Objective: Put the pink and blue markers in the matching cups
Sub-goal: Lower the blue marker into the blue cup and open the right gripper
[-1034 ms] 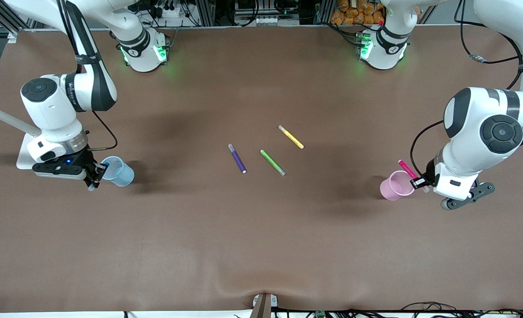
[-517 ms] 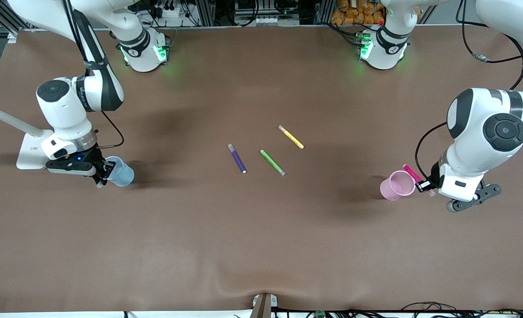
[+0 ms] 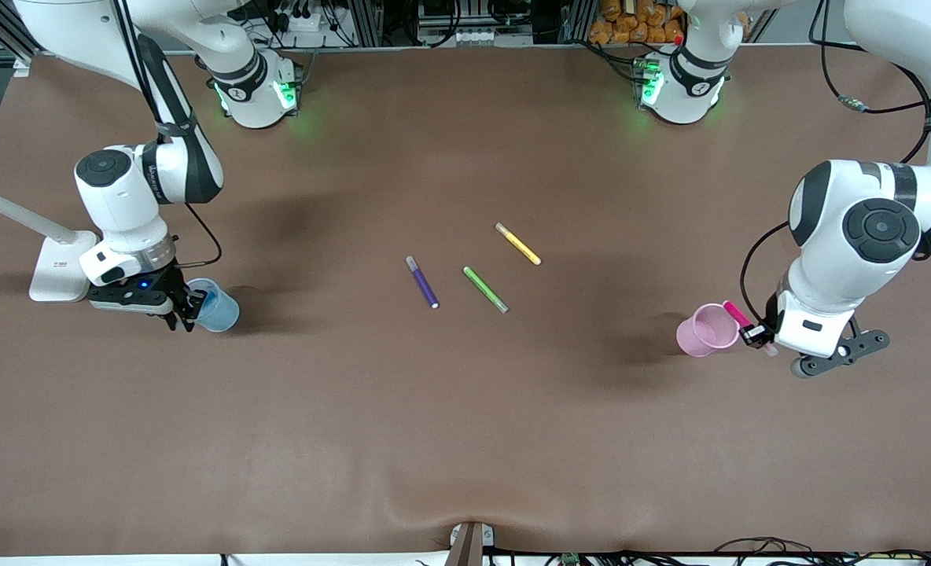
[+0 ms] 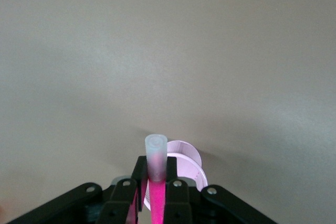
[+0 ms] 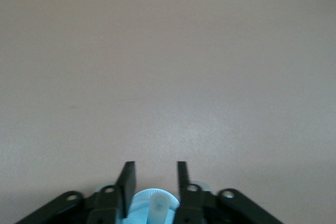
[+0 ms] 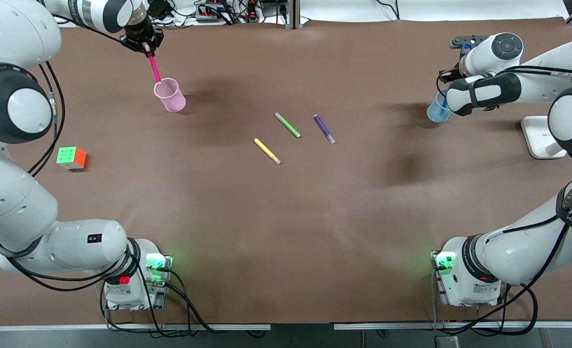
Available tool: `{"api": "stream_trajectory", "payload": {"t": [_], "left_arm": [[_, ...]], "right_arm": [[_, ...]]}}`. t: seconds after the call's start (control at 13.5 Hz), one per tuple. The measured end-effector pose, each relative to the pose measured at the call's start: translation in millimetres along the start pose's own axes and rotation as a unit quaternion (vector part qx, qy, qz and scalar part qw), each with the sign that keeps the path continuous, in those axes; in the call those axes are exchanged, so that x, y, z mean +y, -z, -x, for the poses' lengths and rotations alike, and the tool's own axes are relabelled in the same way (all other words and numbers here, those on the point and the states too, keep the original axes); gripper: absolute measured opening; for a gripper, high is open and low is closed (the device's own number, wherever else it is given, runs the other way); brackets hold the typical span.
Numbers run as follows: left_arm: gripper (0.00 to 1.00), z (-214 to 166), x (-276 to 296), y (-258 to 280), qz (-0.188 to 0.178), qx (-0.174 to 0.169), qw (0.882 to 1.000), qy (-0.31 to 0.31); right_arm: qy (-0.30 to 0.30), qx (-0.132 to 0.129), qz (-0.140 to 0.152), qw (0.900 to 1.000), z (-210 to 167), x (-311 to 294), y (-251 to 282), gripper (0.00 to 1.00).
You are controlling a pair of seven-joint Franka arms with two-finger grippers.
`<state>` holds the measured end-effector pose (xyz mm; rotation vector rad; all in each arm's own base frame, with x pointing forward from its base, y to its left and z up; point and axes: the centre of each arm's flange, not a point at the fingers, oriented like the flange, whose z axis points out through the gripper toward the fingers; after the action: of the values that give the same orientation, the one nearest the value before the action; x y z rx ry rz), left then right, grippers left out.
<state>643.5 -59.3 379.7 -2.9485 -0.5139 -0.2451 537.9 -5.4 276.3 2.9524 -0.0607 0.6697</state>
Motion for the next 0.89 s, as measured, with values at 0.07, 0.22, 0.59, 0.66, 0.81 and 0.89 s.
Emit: {"api": "stream_trajectory", "payload": {"t": [0.07,0.22,0.59,0.66,0.81,0.89], "left_arm": [[0.18,0.6,-1.8,-1.0,0.000,0.001,1.000,0.000],[0.18,1.6,-2.2,-0.1,0.001,0.003,1.000,0.000],[0.18,7.3,0.1,-0.3,0.005,0.019,1.000,-0.010],[0.18,8.6,0.3,0.2,0.005,0.020,1.000,-0.011],[0.18,10.4,0.1,2.4,0.005,0.021,1.000,-0.012],[0.18,11.2,0.3,2.7,0.006,0.023,1.000,-0.013]], "right_arm": [[-0.001,-0.003,0.001,1.000,-1.3,0.3,0.2,0.55],[-0.005,-0.031,0.012,0.999,-9.0,3.0,1.5,0.76],[-0.079,-0.143,0.022,0.986,-89.0,10.0,53.0,1.00],[-0.092,-0.163,0.016,0.982,-107.6,9.0,71.4,1.00],[-0.115,-0.198,-0.002,0.974,-136.5,6.9,106.0,1.00],[-0.127,-0.216,-0.013,0.968,-147.9,6.4,120.2,1.00]]}}
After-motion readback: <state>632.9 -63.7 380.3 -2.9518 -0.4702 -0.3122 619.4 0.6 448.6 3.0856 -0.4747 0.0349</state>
